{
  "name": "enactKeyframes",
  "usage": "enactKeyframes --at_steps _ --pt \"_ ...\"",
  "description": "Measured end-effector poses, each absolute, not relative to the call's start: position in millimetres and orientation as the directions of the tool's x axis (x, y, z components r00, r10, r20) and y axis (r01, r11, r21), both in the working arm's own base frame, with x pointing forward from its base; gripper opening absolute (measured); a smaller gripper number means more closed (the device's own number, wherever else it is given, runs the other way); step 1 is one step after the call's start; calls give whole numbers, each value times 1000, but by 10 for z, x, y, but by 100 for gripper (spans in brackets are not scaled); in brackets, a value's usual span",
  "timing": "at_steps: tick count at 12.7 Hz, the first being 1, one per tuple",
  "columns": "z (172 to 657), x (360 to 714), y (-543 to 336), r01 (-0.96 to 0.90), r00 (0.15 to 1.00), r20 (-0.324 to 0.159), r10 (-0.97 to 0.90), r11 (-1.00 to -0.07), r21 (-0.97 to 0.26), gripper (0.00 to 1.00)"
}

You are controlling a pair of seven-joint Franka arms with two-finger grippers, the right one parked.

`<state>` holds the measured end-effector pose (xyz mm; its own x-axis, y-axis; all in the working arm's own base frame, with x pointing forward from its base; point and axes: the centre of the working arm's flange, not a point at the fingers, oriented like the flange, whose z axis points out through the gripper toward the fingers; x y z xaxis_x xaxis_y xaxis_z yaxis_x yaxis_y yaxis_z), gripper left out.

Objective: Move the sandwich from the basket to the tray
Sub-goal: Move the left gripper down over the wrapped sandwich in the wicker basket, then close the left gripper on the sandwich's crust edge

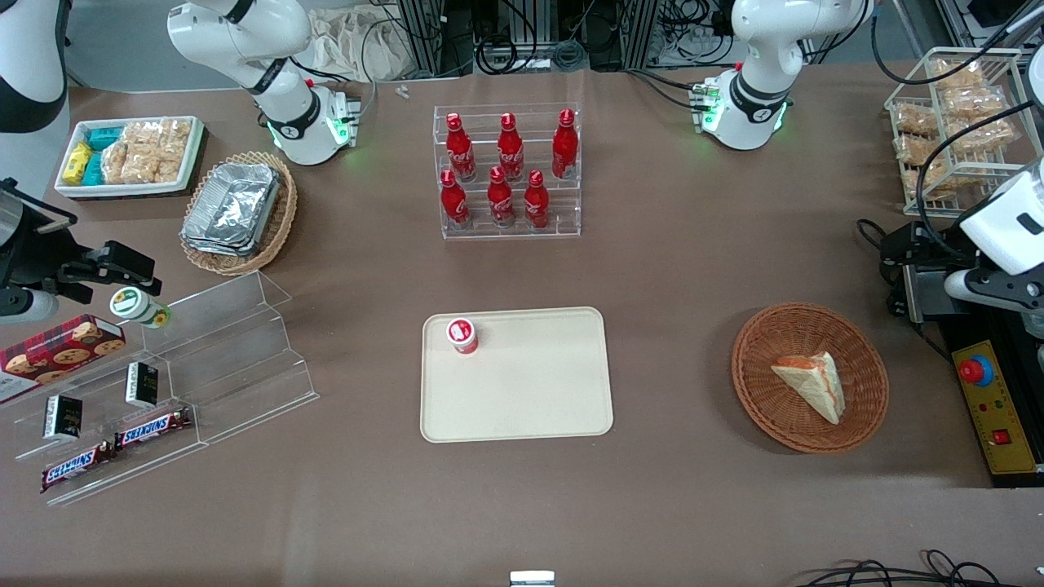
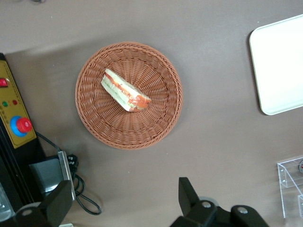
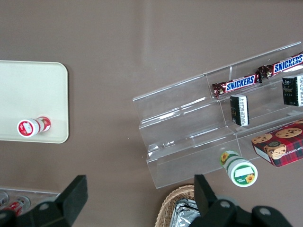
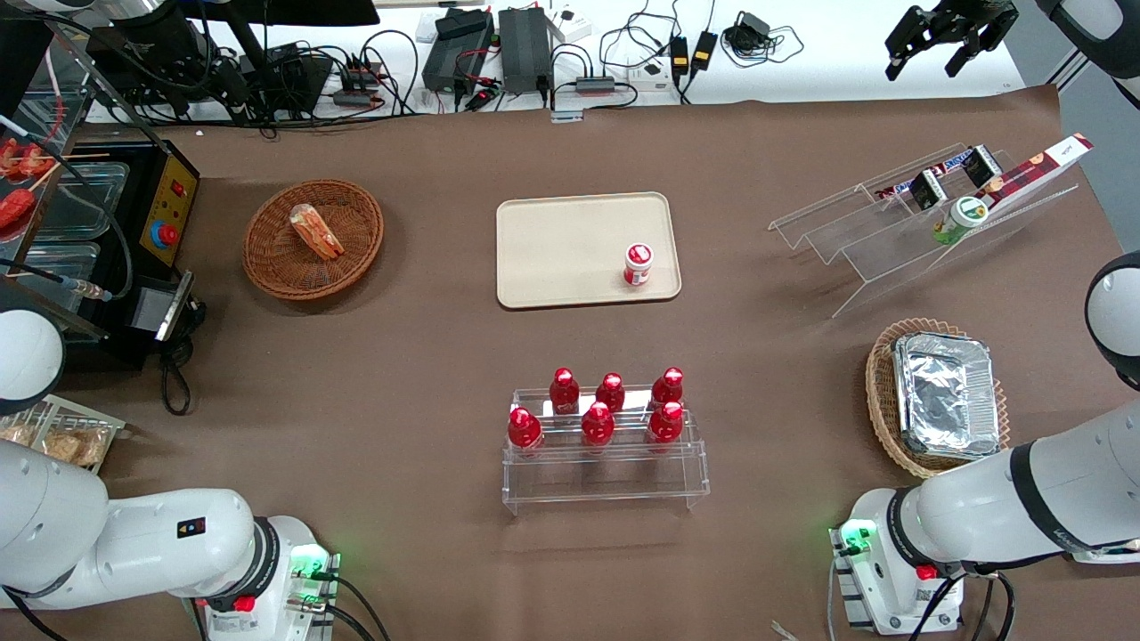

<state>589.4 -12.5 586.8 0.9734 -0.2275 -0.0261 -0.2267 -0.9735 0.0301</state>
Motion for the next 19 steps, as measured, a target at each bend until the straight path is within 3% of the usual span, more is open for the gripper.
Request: enactKeyframes --at_steps 5,7,10,16,19 --pt "5747 5934 -119 -196 979 -51 -197 -980 37 100" --pt "5591 6001 -110 -102 993 -56 -104 -994 35 100" --pt "5000 6100 -121 75 997 -11 75 -997 31 100" --pt "3945 6273 -95 417 908 18 418 -907 61 100" --pt "3450 6407 -59 484 874 19 486 -872 78 100"
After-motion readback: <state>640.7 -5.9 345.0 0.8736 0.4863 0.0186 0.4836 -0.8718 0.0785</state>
